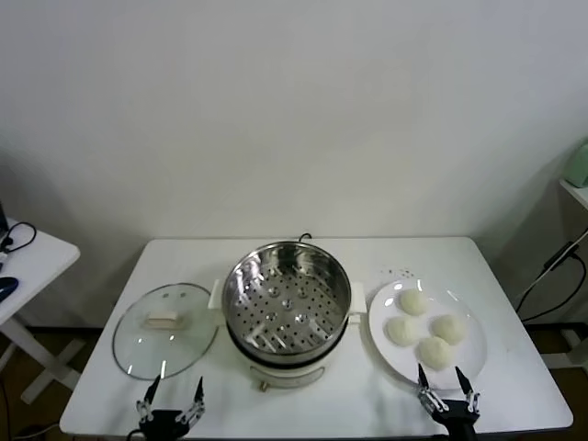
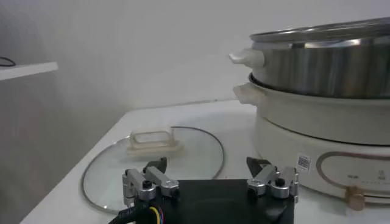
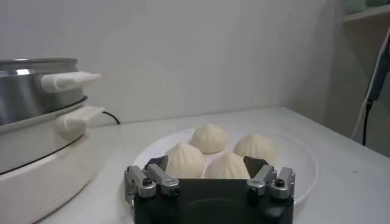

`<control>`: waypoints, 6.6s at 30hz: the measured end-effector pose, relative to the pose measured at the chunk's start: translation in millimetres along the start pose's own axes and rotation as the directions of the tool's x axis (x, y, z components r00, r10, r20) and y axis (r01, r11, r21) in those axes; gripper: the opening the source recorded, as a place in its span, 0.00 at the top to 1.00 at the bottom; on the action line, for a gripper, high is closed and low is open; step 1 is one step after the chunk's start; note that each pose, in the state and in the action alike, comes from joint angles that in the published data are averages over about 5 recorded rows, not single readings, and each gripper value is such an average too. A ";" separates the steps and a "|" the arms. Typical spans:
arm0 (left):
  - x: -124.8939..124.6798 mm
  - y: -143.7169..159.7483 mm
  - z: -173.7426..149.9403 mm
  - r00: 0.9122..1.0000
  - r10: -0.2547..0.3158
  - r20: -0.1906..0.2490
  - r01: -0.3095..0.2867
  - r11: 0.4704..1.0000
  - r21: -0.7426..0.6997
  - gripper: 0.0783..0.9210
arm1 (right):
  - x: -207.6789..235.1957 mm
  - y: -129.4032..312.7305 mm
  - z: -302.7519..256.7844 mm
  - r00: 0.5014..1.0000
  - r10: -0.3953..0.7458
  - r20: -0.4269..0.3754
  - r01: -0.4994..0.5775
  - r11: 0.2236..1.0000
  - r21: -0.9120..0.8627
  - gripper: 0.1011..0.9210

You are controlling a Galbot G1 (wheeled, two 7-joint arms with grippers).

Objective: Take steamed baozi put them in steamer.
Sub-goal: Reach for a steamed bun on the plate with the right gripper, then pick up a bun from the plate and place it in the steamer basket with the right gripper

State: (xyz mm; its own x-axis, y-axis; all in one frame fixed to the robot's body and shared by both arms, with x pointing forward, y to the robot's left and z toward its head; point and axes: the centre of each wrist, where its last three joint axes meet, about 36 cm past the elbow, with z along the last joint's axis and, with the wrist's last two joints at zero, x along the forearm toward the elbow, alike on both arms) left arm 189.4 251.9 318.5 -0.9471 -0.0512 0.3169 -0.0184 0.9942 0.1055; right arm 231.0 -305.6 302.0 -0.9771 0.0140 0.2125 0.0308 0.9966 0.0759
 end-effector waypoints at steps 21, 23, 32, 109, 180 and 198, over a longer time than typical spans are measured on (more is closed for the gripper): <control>-2.5 -0.6 -13.2 0.998 0.026 0.050 -0.025 0.999 -0.026 0.12 | -177.3 -82.7 -207.3 0.920 -0.289 -0.265 0.391 0.670 0.631 0.12; -3.1 -0.1 -13.6 0.998 0.025 0.052 -0.024 0.999 -0.027 0.12 | -192.9 -90.9 -228.5 0.890 -0.310 -0.336 0.456 0.552 0.698 0.12; -4.3 -0.9 -10.9 0.998 0.027 0.054 -0.025 0.999 -0.031 0.12 | -252.5 -101.3 -296.8 0.700 -0.280 -0.657 0.704 0.118 0.700 0.12; -13.5 20.3 2.4 0.999 -0.049 0.009 0.049 0.997 -0.059 0.12 | -409.1 -15.2 -260.2 0.319 0.019 -0.948 0.943 -0.109 0.315 0.33; -21.5 21.0 -11.1 0.997 -0.066 0.042 0.068 0.996 -0.065 0.12 | -304.6 274.4 -398.7 0.391 -0.219 -0.894 -0.104 -0.975 0.194 0.50; -26.2 26.4 -8.5 0.995 -0.087 0.044 0.090 0.994 -0.067 0.12 | -342.7 281.2 -352.3 0.364 -0.207 -0.908 -0.149 -0.975 0.163 0.41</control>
State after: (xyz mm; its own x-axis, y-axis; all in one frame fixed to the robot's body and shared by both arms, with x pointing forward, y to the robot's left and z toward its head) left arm 216.5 278.7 321.0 -0.9550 -0.1335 0.2650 -0.0820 0.9770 0.1966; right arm 648.7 -58.5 593.8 -0.1711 -0.2749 0.9461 0.0811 -0.9610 -0.2645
